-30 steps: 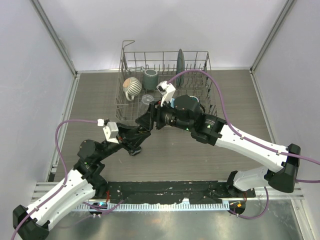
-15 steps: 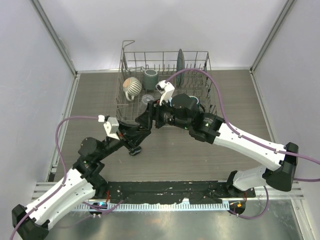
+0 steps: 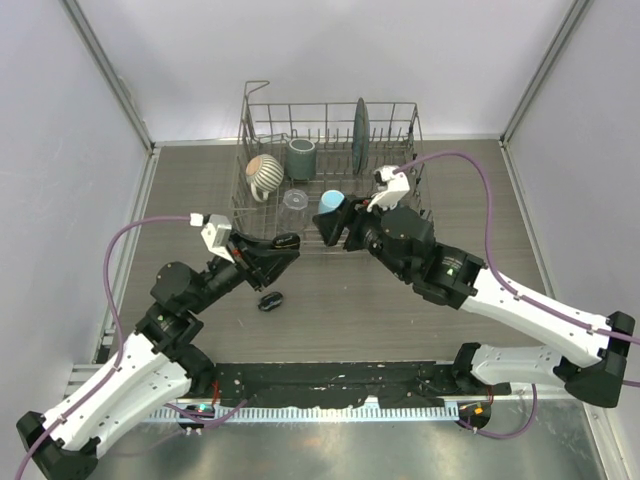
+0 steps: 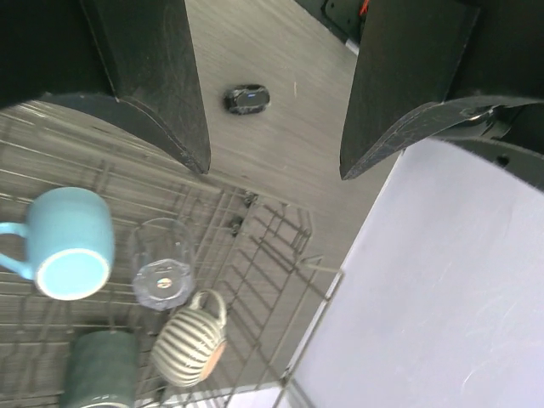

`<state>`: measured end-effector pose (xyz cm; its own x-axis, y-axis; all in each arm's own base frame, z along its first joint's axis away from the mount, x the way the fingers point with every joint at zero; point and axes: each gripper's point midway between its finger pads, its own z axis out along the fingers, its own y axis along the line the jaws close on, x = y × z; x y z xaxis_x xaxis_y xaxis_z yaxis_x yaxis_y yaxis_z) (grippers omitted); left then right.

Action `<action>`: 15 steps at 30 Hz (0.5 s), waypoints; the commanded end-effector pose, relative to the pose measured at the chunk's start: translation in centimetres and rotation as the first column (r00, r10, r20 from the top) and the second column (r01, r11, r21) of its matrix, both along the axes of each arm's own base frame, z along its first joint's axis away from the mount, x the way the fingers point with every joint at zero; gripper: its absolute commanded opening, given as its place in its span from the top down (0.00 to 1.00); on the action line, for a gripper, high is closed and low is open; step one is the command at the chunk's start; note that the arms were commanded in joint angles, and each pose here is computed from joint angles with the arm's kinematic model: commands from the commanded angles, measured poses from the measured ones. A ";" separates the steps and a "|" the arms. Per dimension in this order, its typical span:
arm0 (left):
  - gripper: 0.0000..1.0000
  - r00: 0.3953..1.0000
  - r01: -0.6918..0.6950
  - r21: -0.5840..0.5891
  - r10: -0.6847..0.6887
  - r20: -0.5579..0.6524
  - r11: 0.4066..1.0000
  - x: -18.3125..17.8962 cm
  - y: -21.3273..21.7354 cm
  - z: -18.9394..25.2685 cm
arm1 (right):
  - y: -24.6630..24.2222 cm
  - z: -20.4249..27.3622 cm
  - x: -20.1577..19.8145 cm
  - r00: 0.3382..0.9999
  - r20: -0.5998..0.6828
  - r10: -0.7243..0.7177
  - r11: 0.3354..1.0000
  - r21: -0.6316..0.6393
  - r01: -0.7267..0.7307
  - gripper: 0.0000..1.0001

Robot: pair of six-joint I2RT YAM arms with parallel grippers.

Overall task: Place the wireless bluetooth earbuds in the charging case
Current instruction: Close the charging case, then place the charging case at the center of the board.

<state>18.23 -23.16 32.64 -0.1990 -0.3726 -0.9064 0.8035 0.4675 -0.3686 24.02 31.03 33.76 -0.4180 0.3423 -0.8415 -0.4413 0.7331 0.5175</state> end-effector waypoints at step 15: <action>1.00 0.966 0.011 -0.080 -0.032 -0.257 0.997 -0.5 -0.2 -4.2 | -8.8 0.6 2.2 0.930 0.001 -0.368 0.924 0.115 0.366 0.32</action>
<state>17.76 -23.66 28.96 -0.4012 -0.4046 -0.8218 0.7174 0.4190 -0.5565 25.67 23.36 32.85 -0.2860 0.4991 -0.8180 -0.1981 0.8044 0.5600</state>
